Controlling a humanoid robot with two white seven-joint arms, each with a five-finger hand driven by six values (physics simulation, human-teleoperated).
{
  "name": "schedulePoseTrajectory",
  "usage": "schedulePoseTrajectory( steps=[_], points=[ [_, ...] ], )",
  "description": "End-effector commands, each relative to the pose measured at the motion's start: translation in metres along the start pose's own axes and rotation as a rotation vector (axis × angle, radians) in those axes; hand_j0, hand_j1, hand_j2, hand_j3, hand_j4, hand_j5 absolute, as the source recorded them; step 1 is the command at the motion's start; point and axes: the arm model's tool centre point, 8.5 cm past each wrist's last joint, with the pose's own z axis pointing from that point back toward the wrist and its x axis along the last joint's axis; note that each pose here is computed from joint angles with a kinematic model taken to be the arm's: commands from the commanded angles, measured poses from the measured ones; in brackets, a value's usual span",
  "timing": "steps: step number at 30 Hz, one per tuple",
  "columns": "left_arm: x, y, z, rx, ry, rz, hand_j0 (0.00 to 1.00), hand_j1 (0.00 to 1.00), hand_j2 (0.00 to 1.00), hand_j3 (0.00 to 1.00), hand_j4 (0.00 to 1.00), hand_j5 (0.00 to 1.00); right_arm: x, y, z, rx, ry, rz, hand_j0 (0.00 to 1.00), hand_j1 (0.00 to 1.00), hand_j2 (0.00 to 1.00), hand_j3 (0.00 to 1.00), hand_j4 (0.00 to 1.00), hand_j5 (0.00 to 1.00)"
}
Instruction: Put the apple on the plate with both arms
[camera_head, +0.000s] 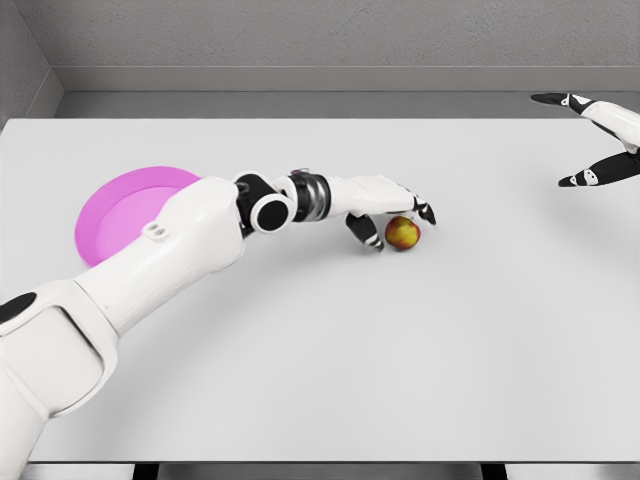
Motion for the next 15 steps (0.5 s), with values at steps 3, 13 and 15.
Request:
schedulePoseTrajectory(
  steps=[3,13,15],
  points=[
    [0.0017,0.0007,-0.0020,0.003,-0.002,0.008,0.75,0.75,0.75,0.75,0.75,0.75,0.0001,-0.0016,0.0003,-0.007,-0.001,-0.006,1.00,1.00,1.00,1.00,1.00,1.00],
    [-0.0033,-0.0025,-0.0017,-0.004,0.014,0.010,0.75,0.75,0.75,0.75,0.75,0.75,0.0009,-0.0035,0.0003,-0.009,-0.003,-0.002,1.00,1.00,1.00,1.00,1.00,1.00],
    [-0.0026,-0.0024,-0.0023,-0.004,0.012,0.010,0.75,0.75,0.75,0.75,0.75,0.75,0.0005,-0.0034,0.0005,-0.009,-0.001,-0.003,1.00,1.00,1.00,1.00,1.00,1.00]
  ],
)
